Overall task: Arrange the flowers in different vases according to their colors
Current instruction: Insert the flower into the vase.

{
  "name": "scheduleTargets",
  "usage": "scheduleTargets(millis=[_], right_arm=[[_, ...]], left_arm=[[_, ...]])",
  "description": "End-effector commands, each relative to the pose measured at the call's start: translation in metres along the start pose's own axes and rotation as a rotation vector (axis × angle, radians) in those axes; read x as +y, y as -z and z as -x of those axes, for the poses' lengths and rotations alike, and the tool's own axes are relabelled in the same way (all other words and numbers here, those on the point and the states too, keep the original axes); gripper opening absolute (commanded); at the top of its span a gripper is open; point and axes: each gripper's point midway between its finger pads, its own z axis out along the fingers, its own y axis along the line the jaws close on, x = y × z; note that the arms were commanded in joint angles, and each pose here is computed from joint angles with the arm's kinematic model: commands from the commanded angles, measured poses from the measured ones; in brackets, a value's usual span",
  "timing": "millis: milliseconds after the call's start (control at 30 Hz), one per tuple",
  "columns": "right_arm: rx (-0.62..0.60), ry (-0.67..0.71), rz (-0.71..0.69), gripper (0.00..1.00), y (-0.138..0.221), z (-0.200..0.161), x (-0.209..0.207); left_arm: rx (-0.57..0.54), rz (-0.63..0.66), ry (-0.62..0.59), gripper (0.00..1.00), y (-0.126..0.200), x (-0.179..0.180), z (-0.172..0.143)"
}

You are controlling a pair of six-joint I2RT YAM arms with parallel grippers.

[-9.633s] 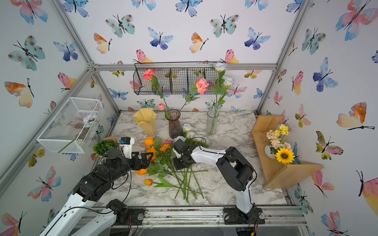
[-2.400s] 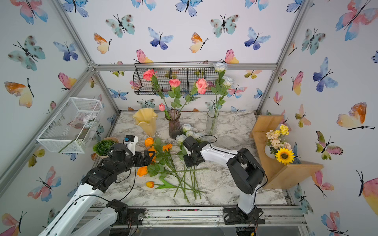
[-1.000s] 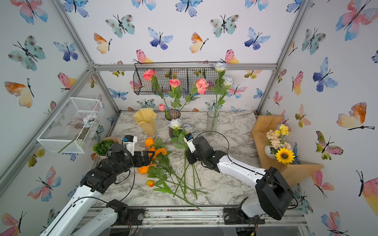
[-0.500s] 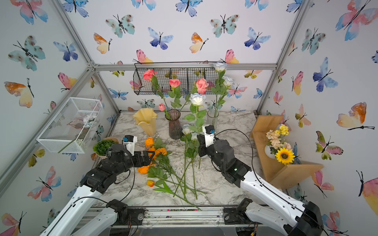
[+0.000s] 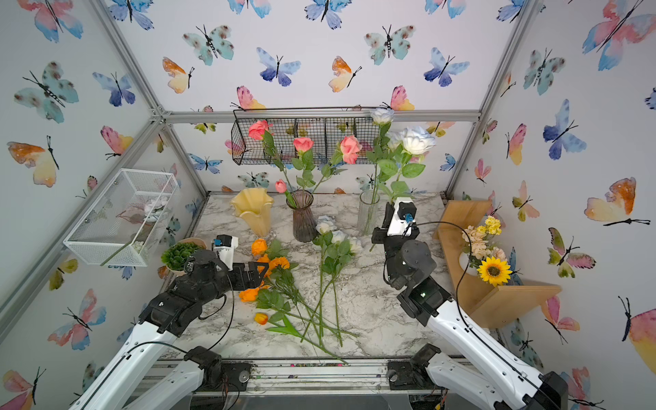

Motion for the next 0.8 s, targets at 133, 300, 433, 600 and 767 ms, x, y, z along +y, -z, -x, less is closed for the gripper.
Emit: scheduleTargets(millis=[133, 300, 433, 600, 767], right_arm=[[-0.194, -0.142, -0.040, 0.02, -0.070, 0.056, -0.035], [-0.259, -0.185, 0.000, 0.02, -0.115, 0.068, -0.025], [-0.256, -0.200, 0.052, 0.02, -0.146, 0.064, -0.008], [-0.223, -0.189, 0.072, 0.02, -0.170, 0.037, 0.003], [-0.187, -0.185, 0.066, 0.02, -0.176, 0.006, 0.003]], left_arm=[[-0.008, -0.010, -0.006, 0.99, 0.000, 0.000, 0.002], [-0.009, -0.013, -0.002, 0.99, 0.000, 0.000, 0.003], [-0.009, -0.016, 0.001, 0.99, 0.000, 0.001, 0.004], [-0.016, -0.018, 0.002, 0.99, 0.001, 0.001, 0.005], [-0.016, -0.019, 0.004, 0.99, 0.001, 0.002, 0.006]])
